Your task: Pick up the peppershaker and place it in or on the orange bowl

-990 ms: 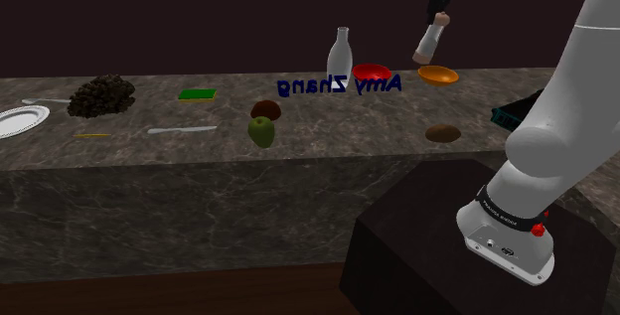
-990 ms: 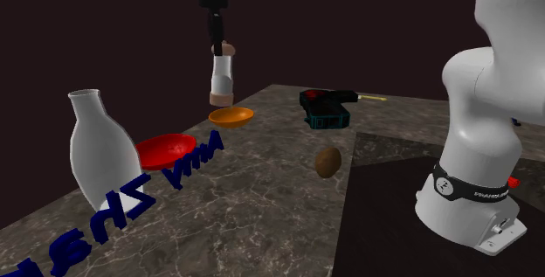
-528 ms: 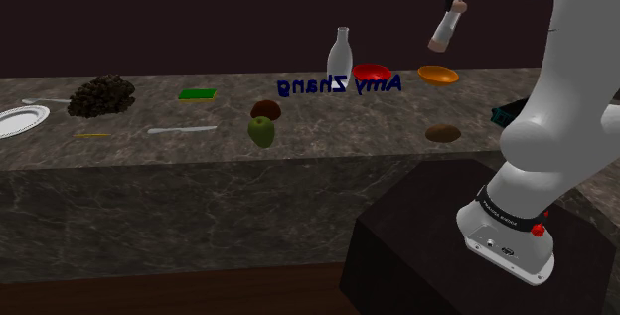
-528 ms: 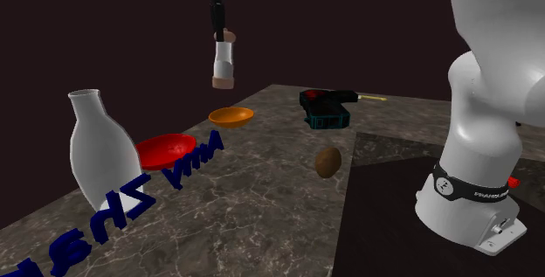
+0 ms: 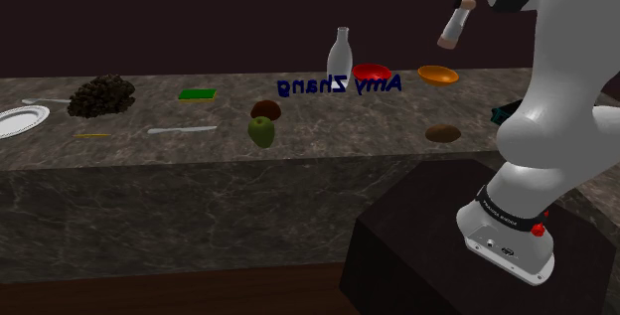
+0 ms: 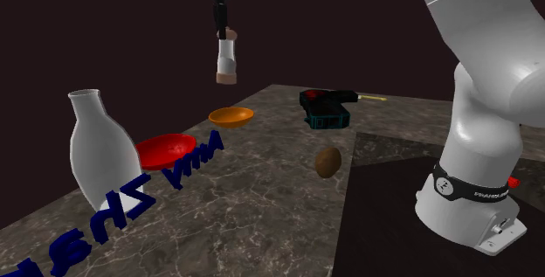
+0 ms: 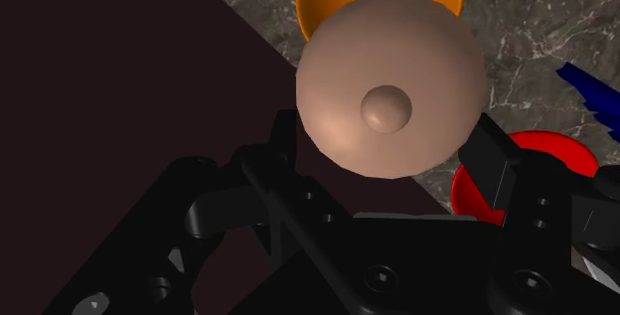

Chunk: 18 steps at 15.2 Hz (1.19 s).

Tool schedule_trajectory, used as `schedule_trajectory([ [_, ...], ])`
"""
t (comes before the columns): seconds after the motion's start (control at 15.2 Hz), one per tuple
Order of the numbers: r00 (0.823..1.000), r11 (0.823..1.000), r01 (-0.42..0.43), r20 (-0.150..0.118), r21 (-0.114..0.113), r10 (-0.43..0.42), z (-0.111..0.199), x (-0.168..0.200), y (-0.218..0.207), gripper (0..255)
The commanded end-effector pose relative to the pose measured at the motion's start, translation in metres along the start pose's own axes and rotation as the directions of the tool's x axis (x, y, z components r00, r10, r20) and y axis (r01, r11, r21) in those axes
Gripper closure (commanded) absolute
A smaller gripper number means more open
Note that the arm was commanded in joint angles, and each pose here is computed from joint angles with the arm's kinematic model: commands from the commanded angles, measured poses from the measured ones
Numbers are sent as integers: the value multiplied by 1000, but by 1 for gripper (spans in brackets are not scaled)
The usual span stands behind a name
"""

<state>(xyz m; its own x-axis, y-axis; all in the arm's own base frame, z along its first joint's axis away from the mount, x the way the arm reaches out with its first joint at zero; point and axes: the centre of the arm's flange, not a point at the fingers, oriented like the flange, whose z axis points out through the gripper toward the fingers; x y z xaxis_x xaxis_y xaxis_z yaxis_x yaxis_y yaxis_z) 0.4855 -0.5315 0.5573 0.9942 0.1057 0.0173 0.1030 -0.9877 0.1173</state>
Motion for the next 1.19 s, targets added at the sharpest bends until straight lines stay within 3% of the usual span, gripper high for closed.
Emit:
schedule_trajectory([
  [0.0,1000,1000,0,-1,-1,0,11,1,-1,255],
  [1.12,1000,1000,0,-1,-1,0,100,-1,-11,255],
])
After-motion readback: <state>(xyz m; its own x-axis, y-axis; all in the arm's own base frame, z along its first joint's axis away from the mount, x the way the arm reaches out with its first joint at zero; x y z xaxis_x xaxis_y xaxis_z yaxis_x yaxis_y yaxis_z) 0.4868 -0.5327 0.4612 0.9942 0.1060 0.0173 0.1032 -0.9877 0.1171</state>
